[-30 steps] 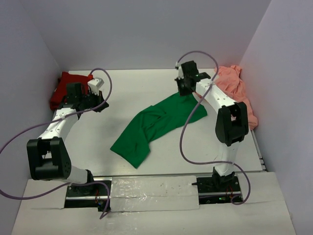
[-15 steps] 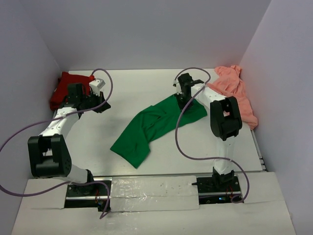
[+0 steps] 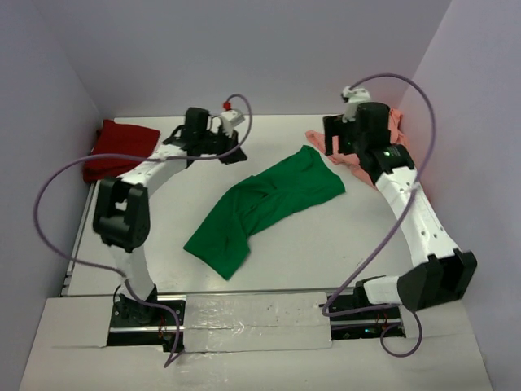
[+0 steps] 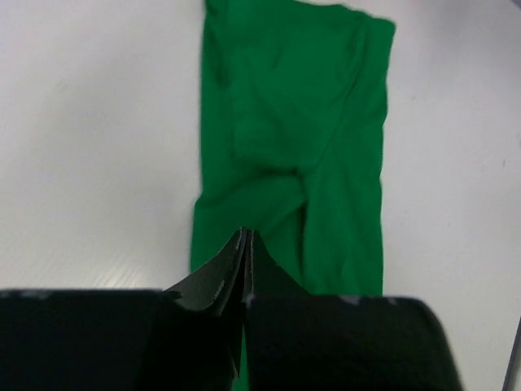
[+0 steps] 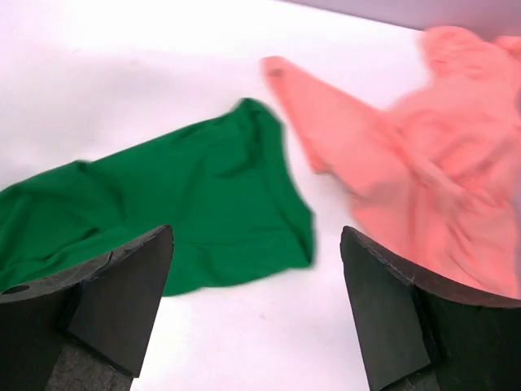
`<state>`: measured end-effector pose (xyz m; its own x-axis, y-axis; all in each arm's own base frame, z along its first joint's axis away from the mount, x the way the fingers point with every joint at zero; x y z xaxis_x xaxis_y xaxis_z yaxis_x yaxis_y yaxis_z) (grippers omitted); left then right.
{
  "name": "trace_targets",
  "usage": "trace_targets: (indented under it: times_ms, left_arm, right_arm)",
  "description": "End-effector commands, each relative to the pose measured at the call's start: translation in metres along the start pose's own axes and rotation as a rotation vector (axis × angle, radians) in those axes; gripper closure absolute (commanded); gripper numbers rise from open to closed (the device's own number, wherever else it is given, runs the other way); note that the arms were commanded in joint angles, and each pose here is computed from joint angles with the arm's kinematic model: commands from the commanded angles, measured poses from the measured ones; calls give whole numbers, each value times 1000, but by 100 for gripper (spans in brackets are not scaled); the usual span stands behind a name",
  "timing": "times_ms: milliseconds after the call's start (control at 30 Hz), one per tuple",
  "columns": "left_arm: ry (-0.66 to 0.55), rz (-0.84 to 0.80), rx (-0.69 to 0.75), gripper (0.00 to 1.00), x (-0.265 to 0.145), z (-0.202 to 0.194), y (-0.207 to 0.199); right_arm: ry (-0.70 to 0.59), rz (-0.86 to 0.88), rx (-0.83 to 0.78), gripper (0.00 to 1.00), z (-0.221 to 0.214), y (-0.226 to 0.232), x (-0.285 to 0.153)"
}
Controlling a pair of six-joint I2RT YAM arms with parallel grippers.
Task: Fold and stack the t-shirts
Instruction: Rotate the tshirt 90 degrees
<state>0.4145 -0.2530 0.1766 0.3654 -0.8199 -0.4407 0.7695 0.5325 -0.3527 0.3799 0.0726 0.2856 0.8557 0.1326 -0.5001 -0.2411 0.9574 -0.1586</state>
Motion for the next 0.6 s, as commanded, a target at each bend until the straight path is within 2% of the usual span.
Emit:
trace_targets:
  times_ms: [0,67,167,300,367,400,467,500,533,567]
  left_arm:
    - [5,-55,-7,94,51,17,-10]
    - [51,-104,10,98,79,11,-31]
    - [108,-140,28,100,117,-3,-48]
    - [182,-195,31,100,162,-24,-75]
    - [211,-187,46,100,174,-27,-82]
    - [244,-196,41,100,186,-43,-87]
    - [248,-186,45,100,194,-44,-90]
    - [264,-193,46,100,203,-53,-94]
    - [270,-195,52,100,207,-56,-96]
    - [273,-173,54,100,213,-58,-94]
  right_arm:
    - [67,-87,58,11,-34,-29,-14]
    - [61,-105,47,11,-43,-38,-23]
    - [21,-184,52,35,-45,-58,-37]
    - [12,-197,49,88,-44,-69,-48]
    - [17,-206,48,95,-46,-71,-48]
    - [29,-217,51,97,-52,-76,-48]
    - [42,-230,62,97,-57,-81,-49]
    - [39,-235,62,94,-56,-82,-52]
    - [33,-230,62,87,-56,-82,-53]
    - [23,-228,61,72,-55,-83,-56]
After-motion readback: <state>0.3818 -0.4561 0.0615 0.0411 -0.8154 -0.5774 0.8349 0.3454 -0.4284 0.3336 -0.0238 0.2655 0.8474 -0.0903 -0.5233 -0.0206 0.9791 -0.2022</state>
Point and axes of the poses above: each gripper's point midway between its finger pads, its own x axis out along the fingers, its own y axis along the line the jaws close on, z = x × y, the point moved 2 cm from there along -x, back along the fingers, and after that the axes turned 6 degrees about -x, right-handed, at the moved point
